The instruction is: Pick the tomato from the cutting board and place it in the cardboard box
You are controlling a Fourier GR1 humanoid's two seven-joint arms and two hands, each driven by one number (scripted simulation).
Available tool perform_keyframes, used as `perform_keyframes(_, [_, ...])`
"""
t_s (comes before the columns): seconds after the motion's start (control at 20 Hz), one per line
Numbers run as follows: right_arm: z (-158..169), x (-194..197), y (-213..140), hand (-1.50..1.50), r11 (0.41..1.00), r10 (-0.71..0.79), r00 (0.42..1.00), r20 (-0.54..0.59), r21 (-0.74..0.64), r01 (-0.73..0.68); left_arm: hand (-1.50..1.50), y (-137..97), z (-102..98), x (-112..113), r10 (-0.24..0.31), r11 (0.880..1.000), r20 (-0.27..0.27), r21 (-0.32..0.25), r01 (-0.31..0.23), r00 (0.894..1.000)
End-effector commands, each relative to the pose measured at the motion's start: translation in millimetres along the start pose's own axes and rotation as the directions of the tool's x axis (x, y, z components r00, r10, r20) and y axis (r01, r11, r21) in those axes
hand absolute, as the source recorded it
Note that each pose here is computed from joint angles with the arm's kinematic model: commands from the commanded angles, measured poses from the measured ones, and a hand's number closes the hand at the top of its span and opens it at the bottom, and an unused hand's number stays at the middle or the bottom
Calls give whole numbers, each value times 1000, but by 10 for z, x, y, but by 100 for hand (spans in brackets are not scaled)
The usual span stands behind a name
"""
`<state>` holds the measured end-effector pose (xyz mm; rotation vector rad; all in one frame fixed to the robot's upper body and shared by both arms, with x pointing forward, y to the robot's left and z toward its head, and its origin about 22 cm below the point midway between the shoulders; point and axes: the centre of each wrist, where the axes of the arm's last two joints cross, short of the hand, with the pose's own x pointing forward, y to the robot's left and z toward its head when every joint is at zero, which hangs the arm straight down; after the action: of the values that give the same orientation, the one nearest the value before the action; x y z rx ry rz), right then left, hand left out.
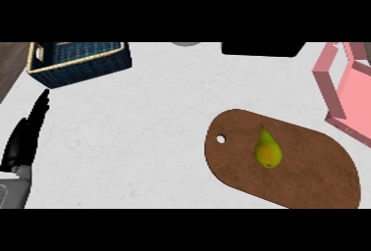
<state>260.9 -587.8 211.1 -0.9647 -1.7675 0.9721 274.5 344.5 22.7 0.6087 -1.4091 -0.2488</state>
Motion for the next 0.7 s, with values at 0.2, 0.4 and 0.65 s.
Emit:
perform_keyframes(0.2, [-459,133,34,150,959,-272,959,78,101,264,0,-91,-57,39,-3,1000,10,-21,3,1000])
perform_keyframes(0.4, [-672,176,332,150,939,-320,947,35,149,311,0,-158,-9,-29,0,1000,15,-22,1,1000])
perform_keyframes(0.65, [-1136,407,629,150,928,-339,940,45,181,326,0,-169,-71,11,16,1000,7,-16,-15,1000])
